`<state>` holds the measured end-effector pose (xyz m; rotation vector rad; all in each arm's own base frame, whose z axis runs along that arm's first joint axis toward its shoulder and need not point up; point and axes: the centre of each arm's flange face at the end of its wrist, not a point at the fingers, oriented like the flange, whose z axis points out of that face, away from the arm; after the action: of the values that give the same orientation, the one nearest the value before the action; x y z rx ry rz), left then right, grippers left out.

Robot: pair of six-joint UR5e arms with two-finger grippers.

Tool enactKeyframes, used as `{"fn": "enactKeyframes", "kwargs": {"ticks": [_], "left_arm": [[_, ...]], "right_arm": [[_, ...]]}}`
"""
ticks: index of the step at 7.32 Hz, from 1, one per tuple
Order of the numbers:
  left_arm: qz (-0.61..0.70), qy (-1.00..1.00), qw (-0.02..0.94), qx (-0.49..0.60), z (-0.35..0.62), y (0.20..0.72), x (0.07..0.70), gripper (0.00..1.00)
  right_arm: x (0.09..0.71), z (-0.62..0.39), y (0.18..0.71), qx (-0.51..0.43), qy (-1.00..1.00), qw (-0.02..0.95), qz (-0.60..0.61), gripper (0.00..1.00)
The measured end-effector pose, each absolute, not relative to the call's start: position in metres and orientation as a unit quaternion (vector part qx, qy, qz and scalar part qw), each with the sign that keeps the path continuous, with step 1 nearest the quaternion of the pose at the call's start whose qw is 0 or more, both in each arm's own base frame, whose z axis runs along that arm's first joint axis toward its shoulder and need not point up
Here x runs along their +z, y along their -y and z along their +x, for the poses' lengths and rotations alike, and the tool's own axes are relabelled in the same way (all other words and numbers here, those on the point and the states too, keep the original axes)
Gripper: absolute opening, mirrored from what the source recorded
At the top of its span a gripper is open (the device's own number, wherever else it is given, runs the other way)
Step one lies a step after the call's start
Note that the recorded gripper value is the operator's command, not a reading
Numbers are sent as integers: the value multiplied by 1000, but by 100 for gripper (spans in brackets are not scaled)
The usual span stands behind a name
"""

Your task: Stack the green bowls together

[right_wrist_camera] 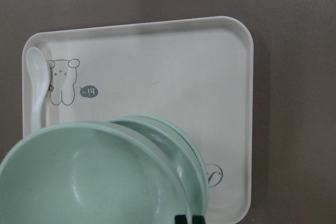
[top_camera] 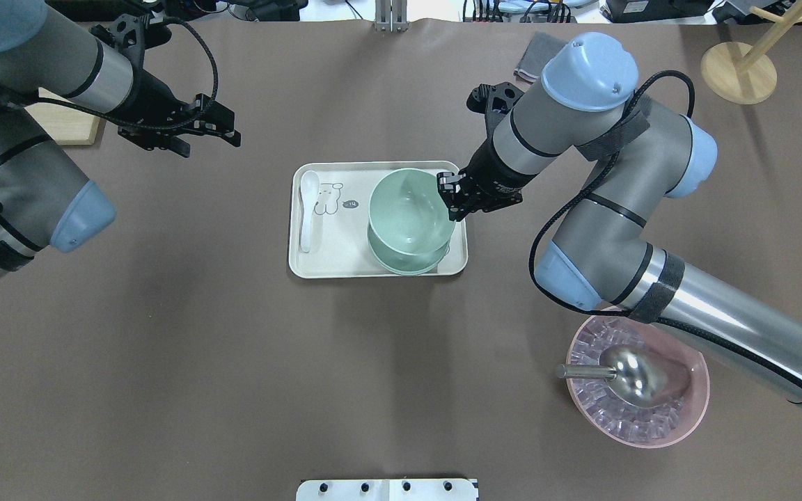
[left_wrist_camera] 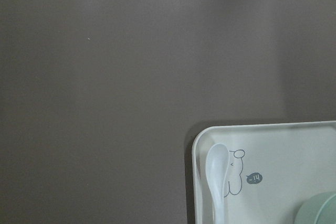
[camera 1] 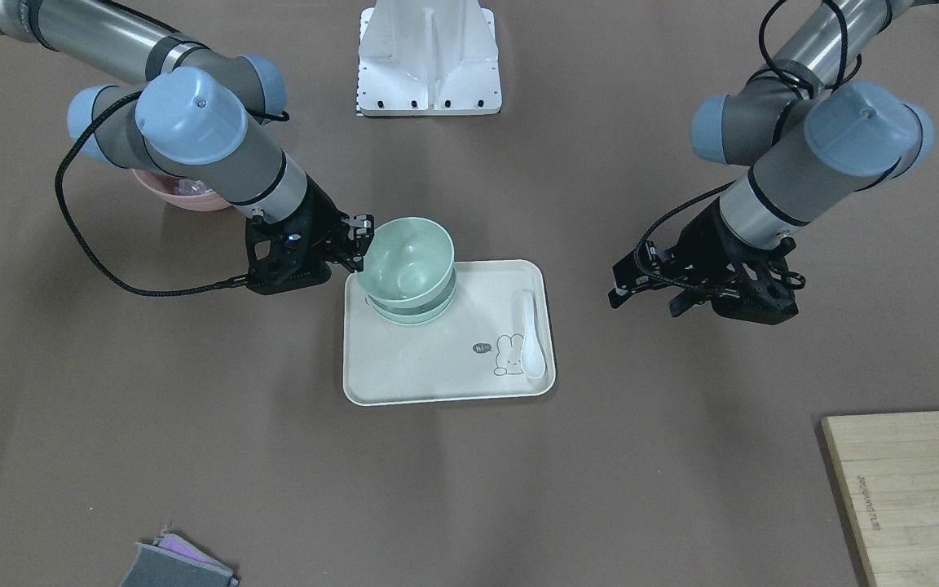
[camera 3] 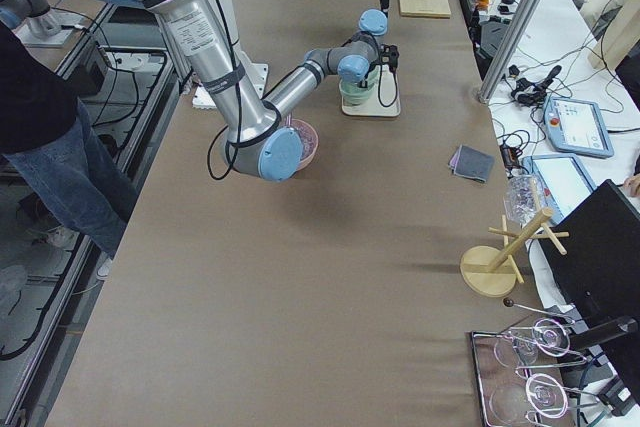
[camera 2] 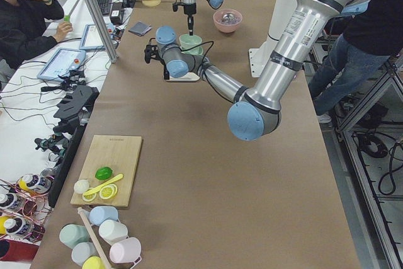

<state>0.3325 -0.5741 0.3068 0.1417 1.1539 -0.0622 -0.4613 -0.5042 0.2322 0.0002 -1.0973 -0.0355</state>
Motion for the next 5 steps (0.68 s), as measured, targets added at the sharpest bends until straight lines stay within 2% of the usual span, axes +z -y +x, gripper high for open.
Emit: {"fn": "enactKeyframes", "kwargs": {"ticks": [1,2,3,5], "left_arm": [[67,-545,836,-30,333,574,307,98],[66,-544,836,-30,333,574,308,98],[66,-544,836,-30,333,574,308,98],[66,-544,836,-30,333,574,307,98]], "right_arm": [[232,-463,503,-17,522,853,-1,0],[231,-463,503,-17,522,853,-1,92],[232,-464,503,-18,521,853,0,100],[233,-463,505,-14,519,854,5,100]]}}
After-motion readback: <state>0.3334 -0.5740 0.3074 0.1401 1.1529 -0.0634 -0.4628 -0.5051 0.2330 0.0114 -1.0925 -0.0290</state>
